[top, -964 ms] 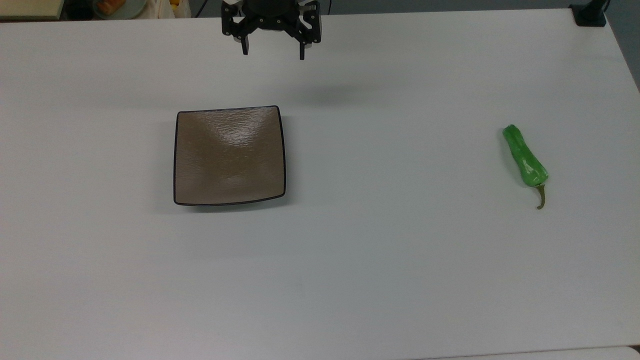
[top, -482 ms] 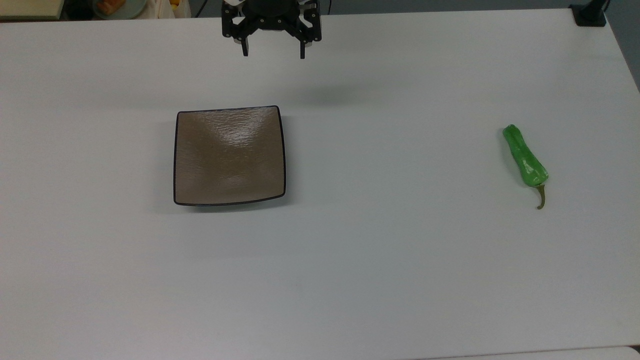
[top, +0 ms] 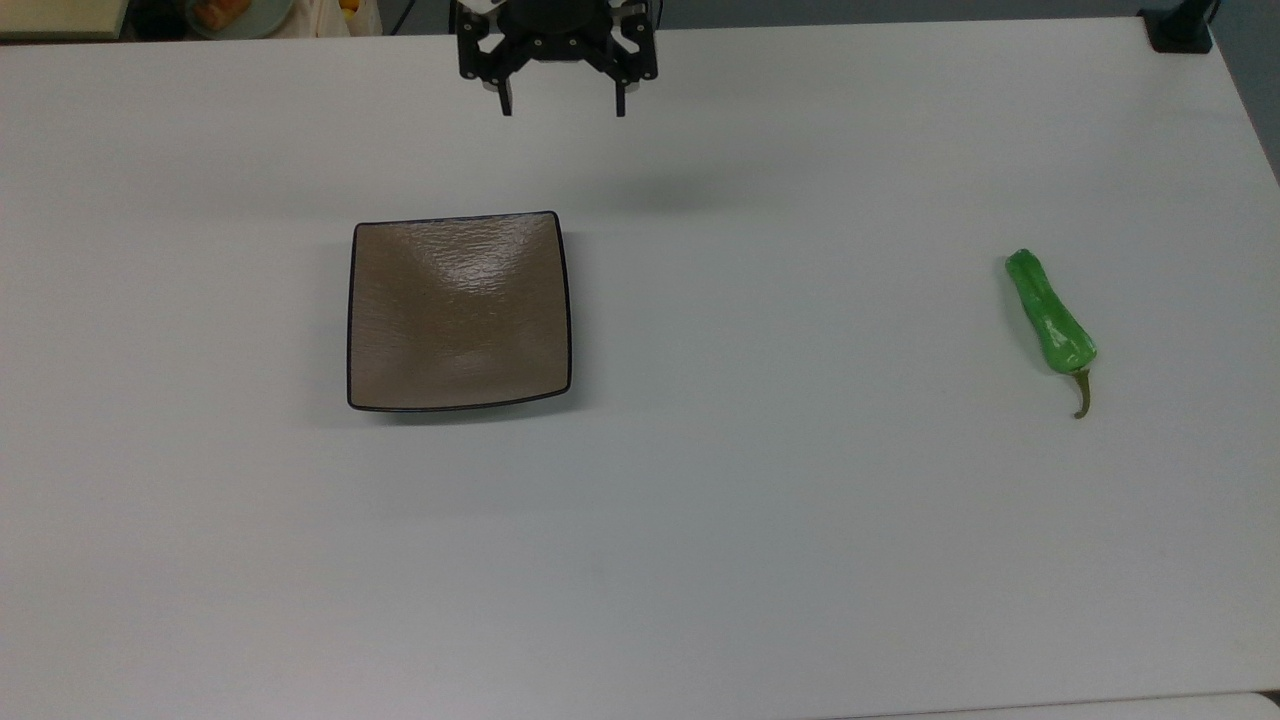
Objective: Chili peppers are placed on a ceramic plate
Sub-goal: 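Move the open gripper over to the green chili pepper and lower it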
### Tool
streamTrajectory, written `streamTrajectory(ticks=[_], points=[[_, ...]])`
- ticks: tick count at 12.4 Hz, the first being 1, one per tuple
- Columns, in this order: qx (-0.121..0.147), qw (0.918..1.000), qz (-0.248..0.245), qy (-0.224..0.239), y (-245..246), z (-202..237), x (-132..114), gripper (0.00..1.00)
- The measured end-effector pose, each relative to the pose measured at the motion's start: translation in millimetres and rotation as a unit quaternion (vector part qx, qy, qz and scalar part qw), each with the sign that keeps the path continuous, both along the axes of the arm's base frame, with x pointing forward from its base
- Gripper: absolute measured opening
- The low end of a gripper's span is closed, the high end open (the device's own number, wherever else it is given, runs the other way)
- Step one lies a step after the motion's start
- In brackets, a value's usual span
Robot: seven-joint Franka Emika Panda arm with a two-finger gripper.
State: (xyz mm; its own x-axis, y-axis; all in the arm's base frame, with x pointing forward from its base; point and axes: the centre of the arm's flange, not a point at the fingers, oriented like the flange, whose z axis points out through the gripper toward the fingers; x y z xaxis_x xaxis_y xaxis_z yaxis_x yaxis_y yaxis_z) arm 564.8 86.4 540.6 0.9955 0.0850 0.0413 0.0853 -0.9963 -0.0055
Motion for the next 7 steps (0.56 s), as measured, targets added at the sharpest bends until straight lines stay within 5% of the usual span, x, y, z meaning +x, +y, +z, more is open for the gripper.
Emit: streamTrajectory(ticks=[7], points=[[0.047,0.9976,0.035,-0.036,100.4,-5.9,5.5,1.00]])
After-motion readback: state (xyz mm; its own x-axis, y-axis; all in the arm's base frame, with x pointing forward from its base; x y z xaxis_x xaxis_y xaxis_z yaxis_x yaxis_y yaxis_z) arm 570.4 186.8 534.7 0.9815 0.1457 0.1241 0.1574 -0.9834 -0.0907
